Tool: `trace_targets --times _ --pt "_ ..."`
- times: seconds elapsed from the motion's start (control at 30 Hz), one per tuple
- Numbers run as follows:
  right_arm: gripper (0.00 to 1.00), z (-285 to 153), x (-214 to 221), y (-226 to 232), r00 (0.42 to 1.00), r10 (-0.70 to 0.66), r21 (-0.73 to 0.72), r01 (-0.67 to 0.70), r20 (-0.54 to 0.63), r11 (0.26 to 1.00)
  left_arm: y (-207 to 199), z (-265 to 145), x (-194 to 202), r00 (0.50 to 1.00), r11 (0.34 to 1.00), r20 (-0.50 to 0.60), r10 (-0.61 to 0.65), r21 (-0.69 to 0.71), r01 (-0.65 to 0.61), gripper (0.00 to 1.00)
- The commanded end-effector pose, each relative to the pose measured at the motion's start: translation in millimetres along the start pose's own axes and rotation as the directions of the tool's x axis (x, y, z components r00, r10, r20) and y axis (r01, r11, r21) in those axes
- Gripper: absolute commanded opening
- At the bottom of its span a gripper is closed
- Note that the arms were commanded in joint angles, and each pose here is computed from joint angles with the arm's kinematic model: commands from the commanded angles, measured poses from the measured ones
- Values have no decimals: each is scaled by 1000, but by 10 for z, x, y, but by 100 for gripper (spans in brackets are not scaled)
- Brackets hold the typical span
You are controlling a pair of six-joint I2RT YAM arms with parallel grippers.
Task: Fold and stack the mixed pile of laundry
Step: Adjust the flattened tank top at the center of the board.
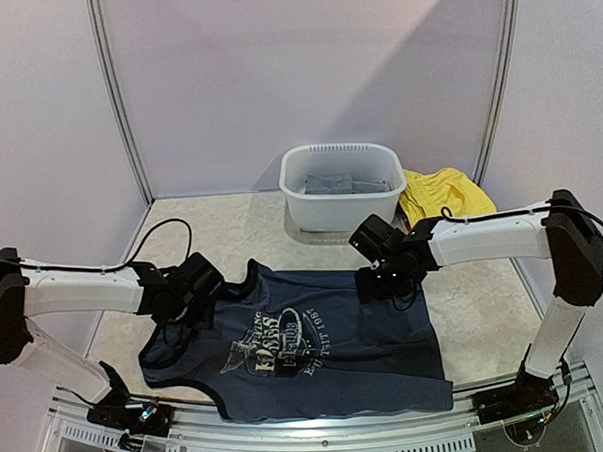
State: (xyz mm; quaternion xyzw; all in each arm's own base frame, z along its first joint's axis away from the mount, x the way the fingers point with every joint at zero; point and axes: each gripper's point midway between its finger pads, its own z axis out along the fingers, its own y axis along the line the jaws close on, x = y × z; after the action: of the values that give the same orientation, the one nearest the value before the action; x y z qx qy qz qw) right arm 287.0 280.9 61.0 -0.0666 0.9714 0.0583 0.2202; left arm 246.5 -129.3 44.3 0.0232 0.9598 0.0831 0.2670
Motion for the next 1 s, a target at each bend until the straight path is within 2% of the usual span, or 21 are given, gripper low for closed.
trace_targets --times 0.0,0.2,0.4,0.7,0.97 --pt "63 196 -48 200 998 -43 -69 40 -40 997 230 -19 -7 983 983 40 -182 -2 182 61" --pt "63 348 -37 204 995 -59 -88 52 -75 995 477 -25 10 941 945 93 -326 7 327 61" --pt "63 383 -50 180 994 -72 -97 64 -85 993 488 80 26 927 931 90 -365 21 365 60" --pt "63 484 7 148 991 -82 -100 71 -108 992 418 267 -72 902 913 146 -407 72 401 43" --pt "62 606 117 101 988 -61 -97 48 -141 994 485 172 -265 902 923 202 -382 38 383 37"
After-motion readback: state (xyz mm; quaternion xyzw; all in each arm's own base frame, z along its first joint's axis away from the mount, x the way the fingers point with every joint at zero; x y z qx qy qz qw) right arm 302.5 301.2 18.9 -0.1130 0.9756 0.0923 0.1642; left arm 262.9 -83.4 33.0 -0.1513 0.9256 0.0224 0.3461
